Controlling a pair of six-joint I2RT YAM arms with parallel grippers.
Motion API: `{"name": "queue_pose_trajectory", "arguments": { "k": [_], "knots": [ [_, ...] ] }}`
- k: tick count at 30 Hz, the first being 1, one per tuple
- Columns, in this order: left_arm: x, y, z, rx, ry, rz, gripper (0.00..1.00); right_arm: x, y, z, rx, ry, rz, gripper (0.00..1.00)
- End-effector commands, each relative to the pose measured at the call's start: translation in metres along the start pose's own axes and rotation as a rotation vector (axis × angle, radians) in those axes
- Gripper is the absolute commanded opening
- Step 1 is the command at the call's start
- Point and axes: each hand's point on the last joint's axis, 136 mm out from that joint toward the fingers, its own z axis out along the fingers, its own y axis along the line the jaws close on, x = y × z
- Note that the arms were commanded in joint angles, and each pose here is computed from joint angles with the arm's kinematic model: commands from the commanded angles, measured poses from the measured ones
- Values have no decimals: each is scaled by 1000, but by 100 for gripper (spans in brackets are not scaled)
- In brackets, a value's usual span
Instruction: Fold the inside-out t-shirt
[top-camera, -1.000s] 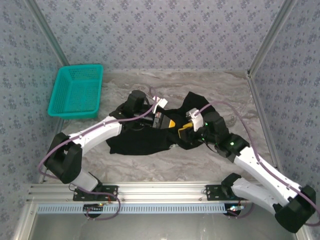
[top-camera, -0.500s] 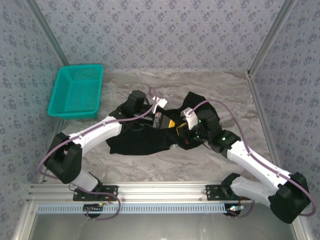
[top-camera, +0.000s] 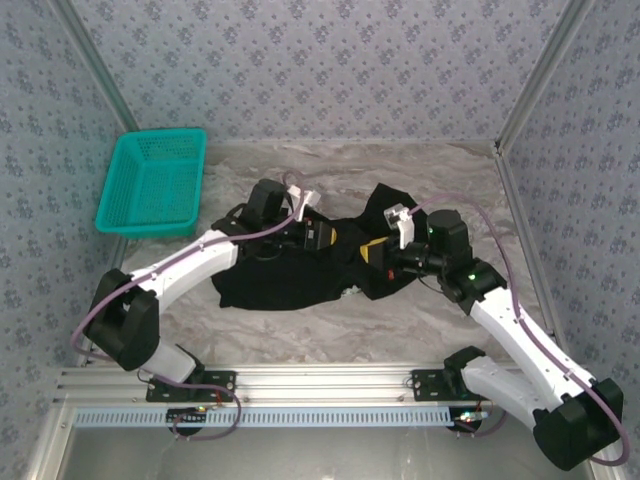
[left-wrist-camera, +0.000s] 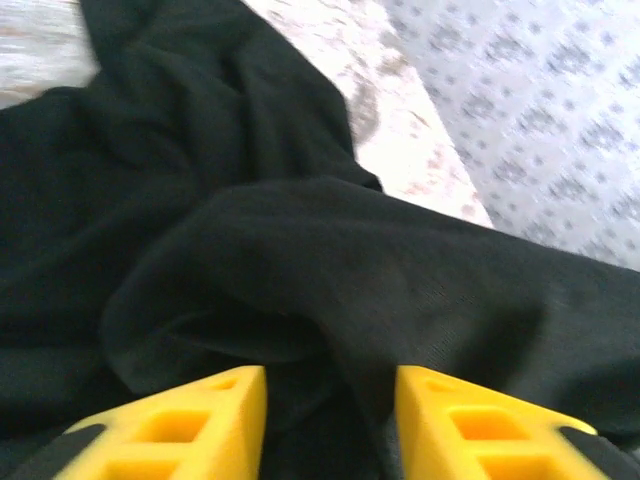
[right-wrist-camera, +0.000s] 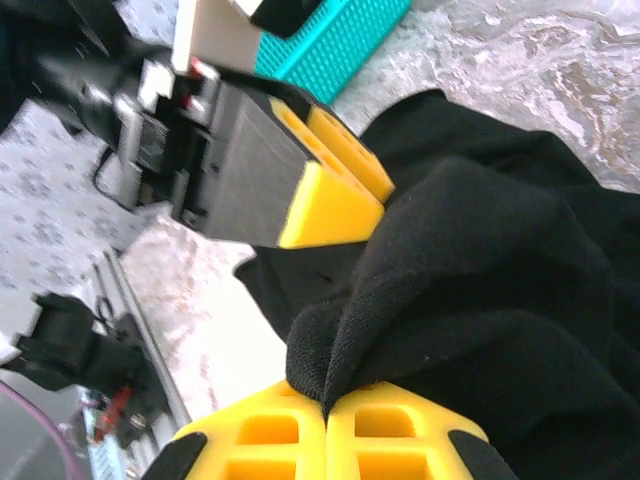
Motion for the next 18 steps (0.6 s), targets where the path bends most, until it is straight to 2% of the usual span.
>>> {"name": "queue_pose_trajectory", "arguments": {
  "k": [1,4,7,11,13,15,18],
  "knots": [
    [-1,9,-19,-120,-60,50,47,-20,16,-1,-117,-51,101,0],
    [4,2,-31,-142,-91,97,56,-30,13,1,-123,-83,155,0],
    [12,-20,-38,-100,-123,168,66,-34,1,2,-67,-88,220,0],
    [23,-43,-25,-79,-96,287,70,-43,3,1,-102,-93,308,0],
    [18,-41,-18,-126,-87,299,67,-43,5,1,-116,-79,321,0],
    [13,-47,-12,-109,-79,311,62,-42,3,0,-111,-73,345,0],
    [14,-67,-6,-48,-61,366,47,-44,2,-1,-118,-76,381,0]
  ]
}}
